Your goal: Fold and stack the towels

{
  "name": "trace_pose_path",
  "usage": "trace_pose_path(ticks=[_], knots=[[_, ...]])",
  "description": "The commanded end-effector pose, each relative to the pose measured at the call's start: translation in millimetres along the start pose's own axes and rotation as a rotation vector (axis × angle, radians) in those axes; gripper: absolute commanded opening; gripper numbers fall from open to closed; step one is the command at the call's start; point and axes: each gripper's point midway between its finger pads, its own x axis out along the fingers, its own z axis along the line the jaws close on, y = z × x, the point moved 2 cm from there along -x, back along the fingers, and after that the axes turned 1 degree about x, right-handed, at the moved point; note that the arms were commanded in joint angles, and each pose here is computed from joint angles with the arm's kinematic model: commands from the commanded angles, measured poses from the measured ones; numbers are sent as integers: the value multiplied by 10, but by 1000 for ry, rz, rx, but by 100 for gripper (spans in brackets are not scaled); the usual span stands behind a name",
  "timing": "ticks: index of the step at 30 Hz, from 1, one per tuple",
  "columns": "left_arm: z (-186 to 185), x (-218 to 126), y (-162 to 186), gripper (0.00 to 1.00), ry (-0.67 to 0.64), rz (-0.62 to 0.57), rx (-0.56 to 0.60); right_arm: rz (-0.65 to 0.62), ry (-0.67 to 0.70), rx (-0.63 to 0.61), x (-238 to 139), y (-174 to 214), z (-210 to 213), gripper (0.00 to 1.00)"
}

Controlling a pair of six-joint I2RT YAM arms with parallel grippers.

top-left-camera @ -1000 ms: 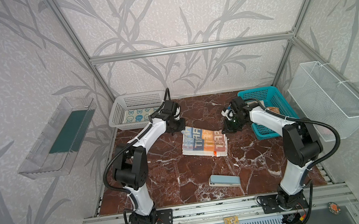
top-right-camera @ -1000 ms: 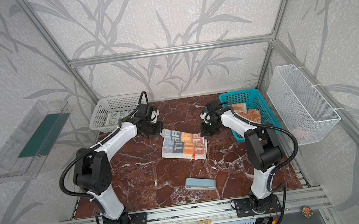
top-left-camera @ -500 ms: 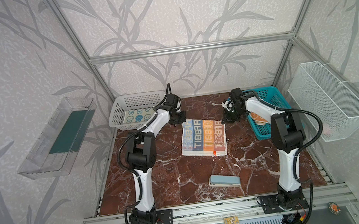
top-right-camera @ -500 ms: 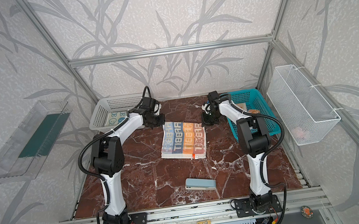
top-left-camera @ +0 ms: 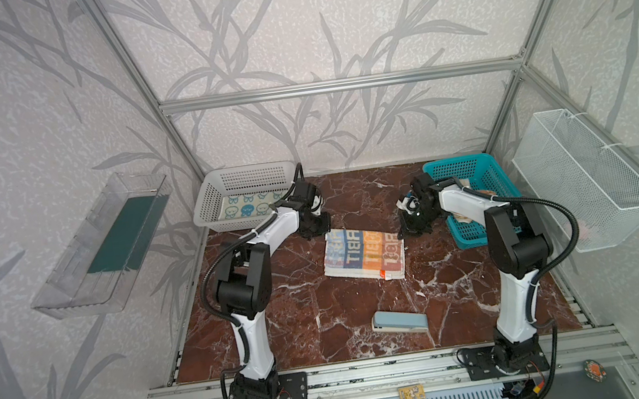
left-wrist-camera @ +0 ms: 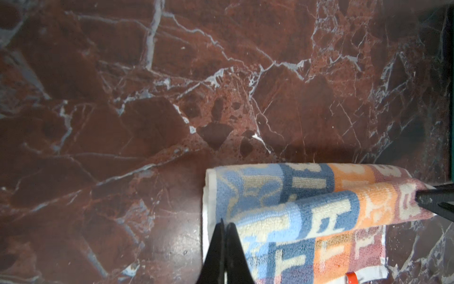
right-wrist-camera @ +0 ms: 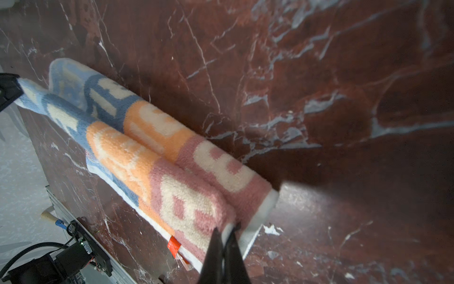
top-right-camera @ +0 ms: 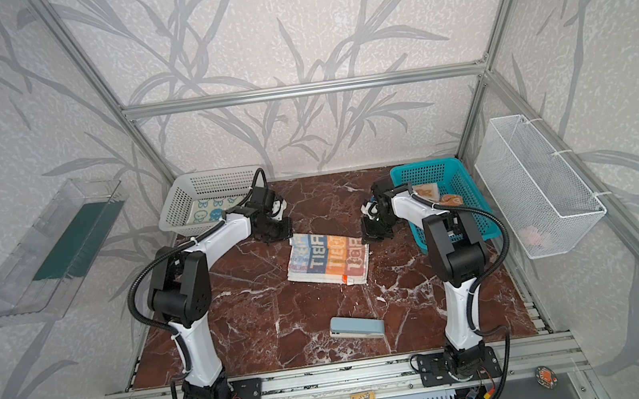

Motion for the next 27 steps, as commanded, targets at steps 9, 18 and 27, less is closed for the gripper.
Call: trace_pose_path(ticks=[9, 18, 27], knots=[[-8, -234, 108, 0, -1, -55, -14, -11, 1, -20, -86, 355, 97, 0], [8, -194, 326, 0, 1, -32, -30, 9, 11, -15, 47, 560, 75, 0], [-23, -247, 400, 0, 16, -39, -46, -15, 4, -37, -68, 591, 145, 0]])
